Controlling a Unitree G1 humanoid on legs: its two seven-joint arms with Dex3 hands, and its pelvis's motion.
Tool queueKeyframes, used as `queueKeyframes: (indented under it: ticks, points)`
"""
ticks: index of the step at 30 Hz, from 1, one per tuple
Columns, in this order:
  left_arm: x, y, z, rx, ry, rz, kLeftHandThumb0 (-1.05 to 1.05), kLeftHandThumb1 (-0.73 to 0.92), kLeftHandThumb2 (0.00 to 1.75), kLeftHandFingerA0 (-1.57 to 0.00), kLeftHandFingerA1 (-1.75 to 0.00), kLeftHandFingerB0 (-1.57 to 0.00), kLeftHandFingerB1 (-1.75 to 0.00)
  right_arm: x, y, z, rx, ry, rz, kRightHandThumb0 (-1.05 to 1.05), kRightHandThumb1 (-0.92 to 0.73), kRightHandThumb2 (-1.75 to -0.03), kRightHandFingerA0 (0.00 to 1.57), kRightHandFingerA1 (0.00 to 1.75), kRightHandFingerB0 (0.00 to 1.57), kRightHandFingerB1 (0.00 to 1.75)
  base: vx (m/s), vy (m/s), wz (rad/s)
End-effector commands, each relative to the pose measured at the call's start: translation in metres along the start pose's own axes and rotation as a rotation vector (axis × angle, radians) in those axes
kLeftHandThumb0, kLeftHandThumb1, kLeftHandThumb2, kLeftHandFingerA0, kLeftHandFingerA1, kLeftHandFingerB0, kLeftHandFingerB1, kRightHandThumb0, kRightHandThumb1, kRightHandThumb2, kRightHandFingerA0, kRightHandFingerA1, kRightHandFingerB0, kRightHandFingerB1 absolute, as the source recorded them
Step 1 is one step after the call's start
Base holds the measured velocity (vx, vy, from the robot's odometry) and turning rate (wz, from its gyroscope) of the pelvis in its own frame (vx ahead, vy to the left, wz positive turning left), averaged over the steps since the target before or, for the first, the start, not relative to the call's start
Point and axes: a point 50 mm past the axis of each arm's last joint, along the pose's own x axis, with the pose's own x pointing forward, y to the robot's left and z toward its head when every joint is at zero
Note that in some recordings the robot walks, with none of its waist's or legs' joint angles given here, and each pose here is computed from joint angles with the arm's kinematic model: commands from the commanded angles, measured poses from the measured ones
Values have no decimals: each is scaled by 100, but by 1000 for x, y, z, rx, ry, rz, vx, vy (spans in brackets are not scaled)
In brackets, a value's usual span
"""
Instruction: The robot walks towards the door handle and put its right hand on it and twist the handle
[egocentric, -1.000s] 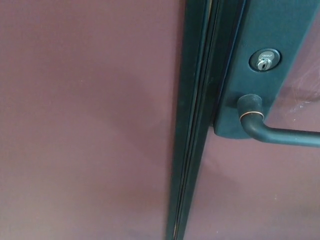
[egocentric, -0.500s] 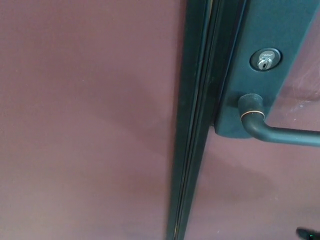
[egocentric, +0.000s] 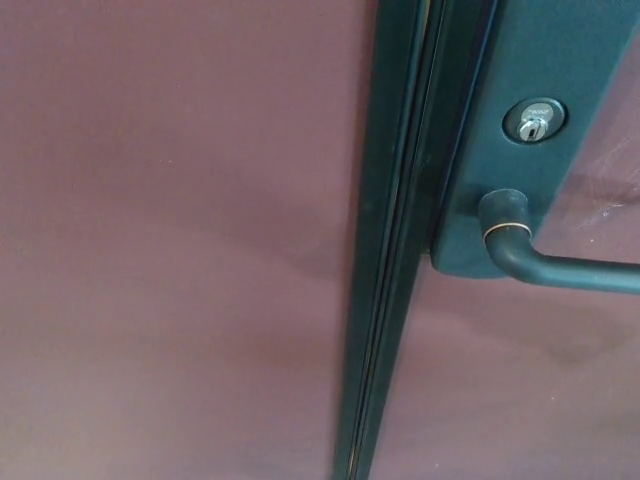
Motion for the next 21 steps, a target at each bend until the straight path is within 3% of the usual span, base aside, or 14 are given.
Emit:
queueKeyframes:
  ticks: [1,5,6,9,10,12,14,21]
  points:
    - [-5,15,-8,-34,17,51,-19,56,57,-41,-39,-33,-34,-38,-54,44,57,-261,50,-32,-47,-69,71,64,55,54,0,0,0]
    - [-5,16,-8,-40,14,52,-20,56,58,-41,-39,-33,-35,-46,-64,54,68,-304,20,-31,-47,-70,71,65,56,56,0,0,0]
    - [-5,16,-6,-36,10,52,-20,56,58,-42,-39,-33,-35,-52,-71,63,97,-353,1,-22,-56,-56,72,60,63,51,0,0,0]
    - [-4,17,-4,-31,4,51,-20,56,58,-42,-39,-33,-35,-63,-82,78,138,-427,-23,-22,-56,-56,72,60,63,51,0,0,0]
    - [-4,17,-4,-33,3,49,-20,56,58,-42,-39,-33,-35,-67,-90,92,150,-494,-24,-35,-54,-57,77,64,73,50,0,0,0]
    - [-4,16,-4,-37,1,47,-20,56,58,-42,-39,-33,-35,-75,-102,114,165,-595,-17,-35,-54,-57,77,64,73,50,0,0,0]
    - [-5,16,-6,-41,7,49,-20,57,58,-42,-39,-33,-35,-76,-109,138,144,-698,19,-51,-53,-56,83,62,76,53,0,0,0]
    - [-6,15,-9,-25,13,46,-20,56,58,-42,-39,-34,-35,-93,-116,171,50,-817,110,-65,-54,-57,75,62,70,53,0,0,0]
